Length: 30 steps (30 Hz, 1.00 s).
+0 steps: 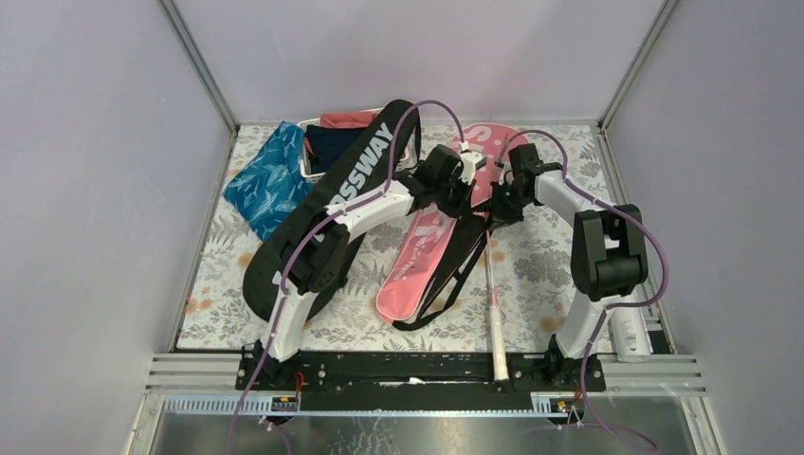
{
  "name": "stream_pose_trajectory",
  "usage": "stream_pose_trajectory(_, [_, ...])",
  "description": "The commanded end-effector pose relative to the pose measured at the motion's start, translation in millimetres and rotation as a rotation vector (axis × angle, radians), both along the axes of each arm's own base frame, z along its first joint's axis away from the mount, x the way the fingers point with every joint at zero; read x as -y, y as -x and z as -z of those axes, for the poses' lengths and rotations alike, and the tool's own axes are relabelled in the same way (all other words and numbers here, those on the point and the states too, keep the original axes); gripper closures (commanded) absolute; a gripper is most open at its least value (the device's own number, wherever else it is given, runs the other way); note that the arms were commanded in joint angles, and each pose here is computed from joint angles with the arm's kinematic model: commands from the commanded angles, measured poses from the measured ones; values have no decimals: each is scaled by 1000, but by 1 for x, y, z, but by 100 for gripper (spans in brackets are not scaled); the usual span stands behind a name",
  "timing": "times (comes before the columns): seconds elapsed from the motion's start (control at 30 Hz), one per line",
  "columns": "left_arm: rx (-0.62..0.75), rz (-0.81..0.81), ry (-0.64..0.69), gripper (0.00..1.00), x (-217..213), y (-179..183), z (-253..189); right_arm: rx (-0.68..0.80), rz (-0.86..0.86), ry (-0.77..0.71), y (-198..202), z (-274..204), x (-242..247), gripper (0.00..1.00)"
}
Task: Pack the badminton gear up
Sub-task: Place the racket in the racket bag.
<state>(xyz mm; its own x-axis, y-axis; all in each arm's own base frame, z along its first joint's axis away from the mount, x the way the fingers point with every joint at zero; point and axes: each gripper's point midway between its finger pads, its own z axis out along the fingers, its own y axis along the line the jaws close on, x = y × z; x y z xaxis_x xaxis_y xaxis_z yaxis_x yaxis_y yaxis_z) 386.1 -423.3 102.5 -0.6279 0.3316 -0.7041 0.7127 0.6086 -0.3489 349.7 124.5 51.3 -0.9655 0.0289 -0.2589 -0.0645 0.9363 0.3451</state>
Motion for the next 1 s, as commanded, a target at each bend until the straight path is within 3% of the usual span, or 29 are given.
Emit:
stream_pose_trajectory(0.0, [9, 27, 117, 100, 15, 10, -27, 122, 57, -58, -44, -24, -18, 100])
stream_pose_trajectory(0.53, [-193, -30, 216, 100, 26, 32, -17, 243, 319, -126, -125, -23, -13, 100])
stream_pose_trajectory(0.97, [-181, 11, 198, 100, 27, 38, -4, 97, 316, -380, -134, -11, -54, 100])
